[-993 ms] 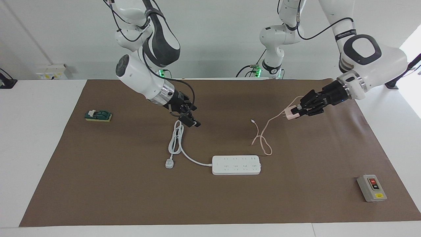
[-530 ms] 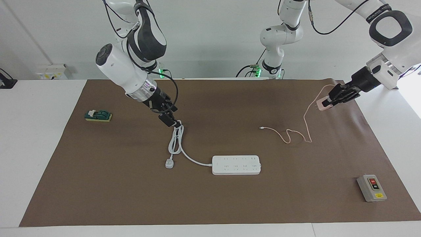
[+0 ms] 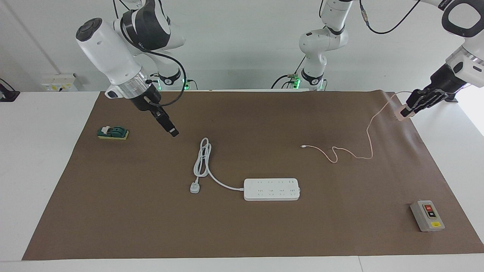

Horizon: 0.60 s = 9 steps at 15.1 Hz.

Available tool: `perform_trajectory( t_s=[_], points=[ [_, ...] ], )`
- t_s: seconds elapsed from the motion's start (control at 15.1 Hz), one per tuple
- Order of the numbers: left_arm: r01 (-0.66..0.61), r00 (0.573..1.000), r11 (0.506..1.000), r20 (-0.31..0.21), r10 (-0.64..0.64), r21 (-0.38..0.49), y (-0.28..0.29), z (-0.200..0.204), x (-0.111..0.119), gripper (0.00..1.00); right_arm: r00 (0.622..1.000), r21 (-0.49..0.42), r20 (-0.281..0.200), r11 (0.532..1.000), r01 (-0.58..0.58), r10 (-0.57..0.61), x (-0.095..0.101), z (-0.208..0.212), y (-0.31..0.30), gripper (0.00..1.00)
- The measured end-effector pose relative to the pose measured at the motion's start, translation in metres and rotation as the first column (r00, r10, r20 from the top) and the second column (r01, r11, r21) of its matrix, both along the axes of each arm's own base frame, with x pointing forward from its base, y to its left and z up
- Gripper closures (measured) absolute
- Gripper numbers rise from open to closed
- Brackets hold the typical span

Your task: Plug charger into power strip

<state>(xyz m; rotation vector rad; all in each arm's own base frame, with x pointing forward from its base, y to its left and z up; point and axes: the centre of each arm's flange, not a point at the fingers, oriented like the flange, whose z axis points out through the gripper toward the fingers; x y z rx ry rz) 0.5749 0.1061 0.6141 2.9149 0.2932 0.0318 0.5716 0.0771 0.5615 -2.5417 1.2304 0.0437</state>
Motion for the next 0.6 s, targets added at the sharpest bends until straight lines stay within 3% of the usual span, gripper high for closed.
perform_trajectory(
  t_s=[0.26,0.46,0.6],
  points=[
    [-0.081,0.997,0.996,-0.014,0.082,0.023,-0.022,0.008,0.003,0.98,0.978,-0.119,0.035,0.973,-0.2,0.206,-0.021,0.049,-0.064,0.0],
    [-0.127,0.992,0.992,0.01,0.126,0.024,-0.028,0.016,0.007,0.98,0.93,-0.193,0.064,0.919,-0.345,0.362,-0.032,0.082,-0.091,0.0],
    [-0.14,0.99,0.99,0.031,0.14,0.027,-0.042,0.024,0.01,0.98,0.891,-0.214,0.054,0.877,-0.43,0.45,-0.037,0.096,-0.093,0.0]
  ],
)
